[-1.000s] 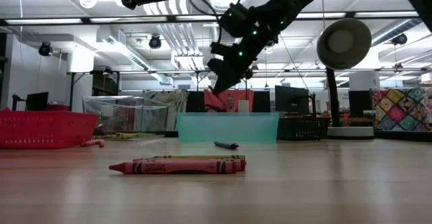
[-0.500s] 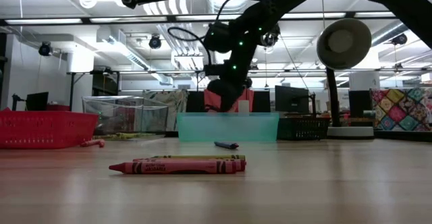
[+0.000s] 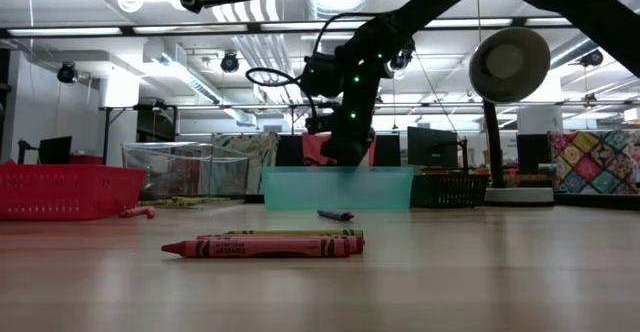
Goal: Sort crayons
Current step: Put the orange crayon into the green bin
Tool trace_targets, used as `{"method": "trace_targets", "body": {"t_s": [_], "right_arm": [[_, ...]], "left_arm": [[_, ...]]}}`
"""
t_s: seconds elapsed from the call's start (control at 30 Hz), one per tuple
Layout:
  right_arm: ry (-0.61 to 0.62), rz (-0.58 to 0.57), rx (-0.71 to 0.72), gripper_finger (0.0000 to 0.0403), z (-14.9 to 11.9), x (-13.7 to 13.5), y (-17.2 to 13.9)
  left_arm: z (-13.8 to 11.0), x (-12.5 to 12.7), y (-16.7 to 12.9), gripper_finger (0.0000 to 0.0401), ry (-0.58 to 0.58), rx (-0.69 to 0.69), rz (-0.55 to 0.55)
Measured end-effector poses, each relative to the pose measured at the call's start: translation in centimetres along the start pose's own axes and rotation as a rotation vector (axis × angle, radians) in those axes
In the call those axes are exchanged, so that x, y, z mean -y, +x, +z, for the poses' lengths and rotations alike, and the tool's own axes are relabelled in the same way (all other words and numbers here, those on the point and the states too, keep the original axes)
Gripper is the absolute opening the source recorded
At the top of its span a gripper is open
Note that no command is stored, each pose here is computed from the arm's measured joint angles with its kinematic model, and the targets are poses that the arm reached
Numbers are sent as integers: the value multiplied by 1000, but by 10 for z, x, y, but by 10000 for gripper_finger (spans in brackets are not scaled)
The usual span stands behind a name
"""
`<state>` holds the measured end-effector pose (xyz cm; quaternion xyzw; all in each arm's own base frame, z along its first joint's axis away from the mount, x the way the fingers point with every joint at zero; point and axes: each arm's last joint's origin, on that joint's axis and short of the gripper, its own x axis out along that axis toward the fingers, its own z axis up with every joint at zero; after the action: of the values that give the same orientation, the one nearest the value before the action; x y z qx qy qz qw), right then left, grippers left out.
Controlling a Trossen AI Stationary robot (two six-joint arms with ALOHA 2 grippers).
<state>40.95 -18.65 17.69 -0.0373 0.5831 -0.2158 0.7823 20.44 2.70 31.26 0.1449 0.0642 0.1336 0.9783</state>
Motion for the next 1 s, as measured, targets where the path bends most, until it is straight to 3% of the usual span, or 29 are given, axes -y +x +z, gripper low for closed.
{"method": "trace_targets", "body": {"t_s": [0.67,1.0], "right_arm": [[18,0,50,49,12,5,-11],[33,4,149,48,31,-1,-66]], "left_arm": [[-1,1,1,57,2,-9,-3],[-2,1,1,57,3,-21,-7]]}}
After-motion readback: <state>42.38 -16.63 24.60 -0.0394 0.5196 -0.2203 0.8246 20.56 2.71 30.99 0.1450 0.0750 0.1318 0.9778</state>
